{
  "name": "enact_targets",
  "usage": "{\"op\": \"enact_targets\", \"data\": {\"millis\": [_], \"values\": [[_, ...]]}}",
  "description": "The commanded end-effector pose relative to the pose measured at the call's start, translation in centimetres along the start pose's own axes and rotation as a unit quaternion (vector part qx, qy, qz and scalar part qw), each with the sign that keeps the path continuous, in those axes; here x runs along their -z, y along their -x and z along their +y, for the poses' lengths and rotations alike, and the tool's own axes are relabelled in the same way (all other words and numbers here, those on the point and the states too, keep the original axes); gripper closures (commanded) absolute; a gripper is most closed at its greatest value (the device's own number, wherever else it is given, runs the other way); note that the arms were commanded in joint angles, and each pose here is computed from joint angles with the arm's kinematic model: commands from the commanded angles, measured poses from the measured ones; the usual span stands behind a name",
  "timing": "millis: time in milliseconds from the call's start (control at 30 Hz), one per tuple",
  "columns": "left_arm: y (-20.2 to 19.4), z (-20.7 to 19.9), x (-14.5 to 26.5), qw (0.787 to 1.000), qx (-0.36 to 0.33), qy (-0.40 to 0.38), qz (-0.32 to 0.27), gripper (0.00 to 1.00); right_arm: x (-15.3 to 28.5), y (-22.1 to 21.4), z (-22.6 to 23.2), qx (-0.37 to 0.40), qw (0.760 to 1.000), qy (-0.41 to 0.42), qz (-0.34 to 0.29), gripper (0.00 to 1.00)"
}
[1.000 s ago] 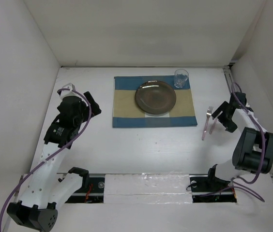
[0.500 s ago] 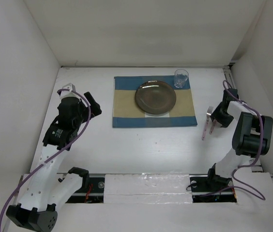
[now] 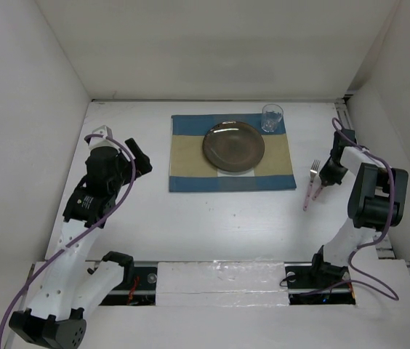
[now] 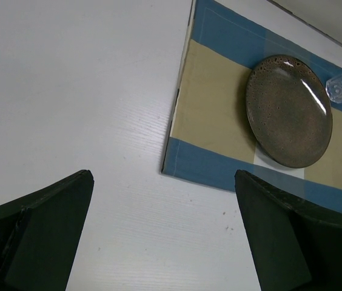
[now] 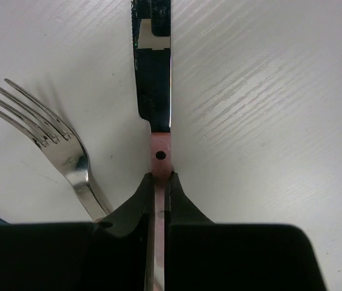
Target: Set the dinner table for one person
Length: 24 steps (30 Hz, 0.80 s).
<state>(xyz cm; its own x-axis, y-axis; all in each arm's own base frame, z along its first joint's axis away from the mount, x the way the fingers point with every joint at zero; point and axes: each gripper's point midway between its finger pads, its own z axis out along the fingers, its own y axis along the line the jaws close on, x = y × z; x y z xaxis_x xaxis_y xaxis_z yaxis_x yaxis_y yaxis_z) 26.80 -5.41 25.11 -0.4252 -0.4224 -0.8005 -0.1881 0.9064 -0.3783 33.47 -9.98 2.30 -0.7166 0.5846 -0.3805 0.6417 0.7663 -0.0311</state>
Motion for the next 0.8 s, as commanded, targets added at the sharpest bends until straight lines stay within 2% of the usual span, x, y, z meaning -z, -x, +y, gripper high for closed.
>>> {"op": "enact_targets", "data": {"millis": [0, 100, 133, 267, 367, 433, 467, 633, 767], "values": [[1.3, -0.4, 0.5, 1.0, -0.002, -0.011, -0.024, 0.0, 0.6, 0.7, -0.6, -0.003, 1.0, -0.025, -0.006, 1.0], [1.1, -0.5, 0.3, 1.0, -0.003, -0.012, -0.018, 0.0, 3.3, 2.8, -0.4, -0.031, 0.998, -0.011, -0.053, 1.0], [0.7, -0.3, 0.2, 1.0, -0.004, -0.01, -0.014, 0.0, 5.4, 4.5, 0.0, -0.046, 0.994, 0.009, -0.094, 1.0], [0.8, -0.6, 0.2, 1.0, -0.003, -0.016, -0.015, 0.0, 10.6, 6.5, 2.6, -0.033, 0.982, 0.066, -0.174, 1.0], [0.5, -0.8, 0.0, 1.0, -0.006, -0.017, -0.009, 0.0, 13.1, 6.5, 7.1, 0.031, 0.974, 0.138, -0.175, 1.0], [0.3, -0.9, -0.2, 1.0, -0.012, -0.02, -0.002, 0.0, 14.0, 4.4, 10.9, 0.121, 0.959, 0.219, -0.133, 1.0], [0.2, -1.1, -0.2, 1.0, -0.013, -0.025, 0.001, 0.0, 14.4, 3.3, 12.6, 0.157, 0.952, 0.235, -0.12, 1.0], [0.3, -1.3, -0.2, 0.999, -0.016, -0.032, -0.001, 0.0, 13.3, 0.8, 16.2, 0.272, 0.939, 0.19, -0.087, 1.0], [0.3, -1.3, -0.2, 0.999, -0.016, -0.032, -0.001, 0.0, 12.1, 0.2, 16.5, 0.293, 0.941, 0.144, -0.087, 1.0]]}}
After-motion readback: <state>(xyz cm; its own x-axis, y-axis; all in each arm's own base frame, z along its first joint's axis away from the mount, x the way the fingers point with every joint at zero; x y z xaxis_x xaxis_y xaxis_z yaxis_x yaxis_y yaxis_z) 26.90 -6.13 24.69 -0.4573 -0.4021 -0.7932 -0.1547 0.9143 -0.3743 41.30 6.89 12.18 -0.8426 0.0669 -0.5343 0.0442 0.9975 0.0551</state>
